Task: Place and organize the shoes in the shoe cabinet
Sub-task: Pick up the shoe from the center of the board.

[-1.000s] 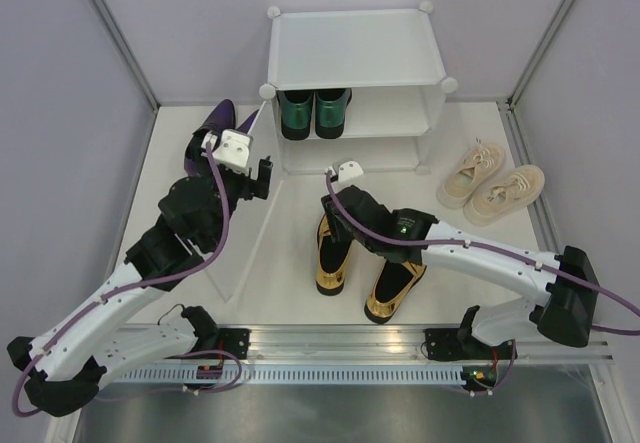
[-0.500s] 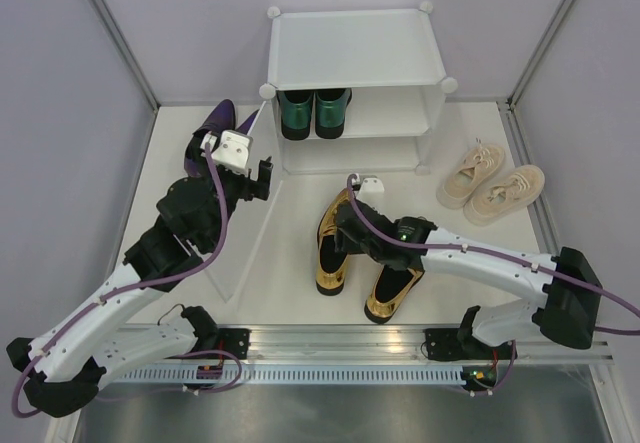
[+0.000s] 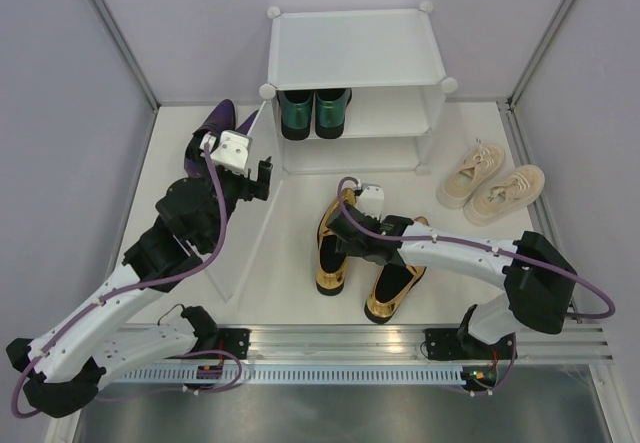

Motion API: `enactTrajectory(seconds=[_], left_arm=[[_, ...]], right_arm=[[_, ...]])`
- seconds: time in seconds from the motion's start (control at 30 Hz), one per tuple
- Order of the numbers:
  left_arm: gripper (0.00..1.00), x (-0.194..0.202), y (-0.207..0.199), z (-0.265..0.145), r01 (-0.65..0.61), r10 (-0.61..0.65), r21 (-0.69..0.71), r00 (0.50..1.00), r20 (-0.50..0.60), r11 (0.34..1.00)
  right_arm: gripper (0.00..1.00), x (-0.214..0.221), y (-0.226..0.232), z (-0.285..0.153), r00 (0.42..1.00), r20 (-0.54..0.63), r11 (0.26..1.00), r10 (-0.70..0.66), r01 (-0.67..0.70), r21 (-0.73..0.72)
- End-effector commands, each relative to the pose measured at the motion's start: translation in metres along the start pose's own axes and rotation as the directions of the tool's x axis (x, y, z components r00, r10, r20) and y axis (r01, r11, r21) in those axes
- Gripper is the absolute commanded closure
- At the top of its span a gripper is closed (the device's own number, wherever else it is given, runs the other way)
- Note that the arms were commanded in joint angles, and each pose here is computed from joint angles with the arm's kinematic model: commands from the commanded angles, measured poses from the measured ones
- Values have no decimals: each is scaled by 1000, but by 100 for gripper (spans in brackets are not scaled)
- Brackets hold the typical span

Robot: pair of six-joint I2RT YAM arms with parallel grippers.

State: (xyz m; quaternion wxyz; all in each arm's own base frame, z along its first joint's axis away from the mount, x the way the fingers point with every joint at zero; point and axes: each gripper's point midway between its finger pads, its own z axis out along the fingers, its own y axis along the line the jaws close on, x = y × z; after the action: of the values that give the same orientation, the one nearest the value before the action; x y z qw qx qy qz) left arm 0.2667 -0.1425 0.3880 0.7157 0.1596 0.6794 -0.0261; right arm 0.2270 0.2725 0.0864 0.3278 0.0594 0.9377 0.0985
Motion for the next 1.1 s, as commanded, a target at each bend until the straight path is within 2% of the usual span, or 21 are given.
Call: enactTrajectory(seconds=[0.0, 0.27, 0.53, 0.63, 0.67, 0.77, 1.07], left_arm=[[8, -8, 0, -1, 17, -18, 12, 999, 36, 1000], [8, -8, 1, -1, 14, -15, 8, 999, 35, 1000], [8, -7, 0, -1, 11, -11, 6, 999, 33, 1000], [8, -7, 0, -1, 11, -11, 6, 999, 33, 1000], [8, -7, 1, -1, 9, -9, 6, 999, 33, 1000], [8, -6, 0, 0, 9, -9, 8, 999, 31, 1000], [8, -6, 1, 0, 8, -9, 2, 999, 31, 1000]], right_arm=[[48, -3, 1, 5, 998, 15, 998, 60, -59, -19], [49, 27, 9, 24, 994, -74, 993, 75, -81, -88], [56, 31, 18, 29, 992, -87, 986, 95, -106, -132], [68, 31, 22, 30, 992, -87, 983, 94, -107, -147], [81, 30, 23, 30, 992, -84, 983, 95, -107, -150], [99, 25, 24, 26, 993, -69, 983, 93, -103, -155], [99, -20, 11, 0, 991, 21, 978, 132, -127, -168]])
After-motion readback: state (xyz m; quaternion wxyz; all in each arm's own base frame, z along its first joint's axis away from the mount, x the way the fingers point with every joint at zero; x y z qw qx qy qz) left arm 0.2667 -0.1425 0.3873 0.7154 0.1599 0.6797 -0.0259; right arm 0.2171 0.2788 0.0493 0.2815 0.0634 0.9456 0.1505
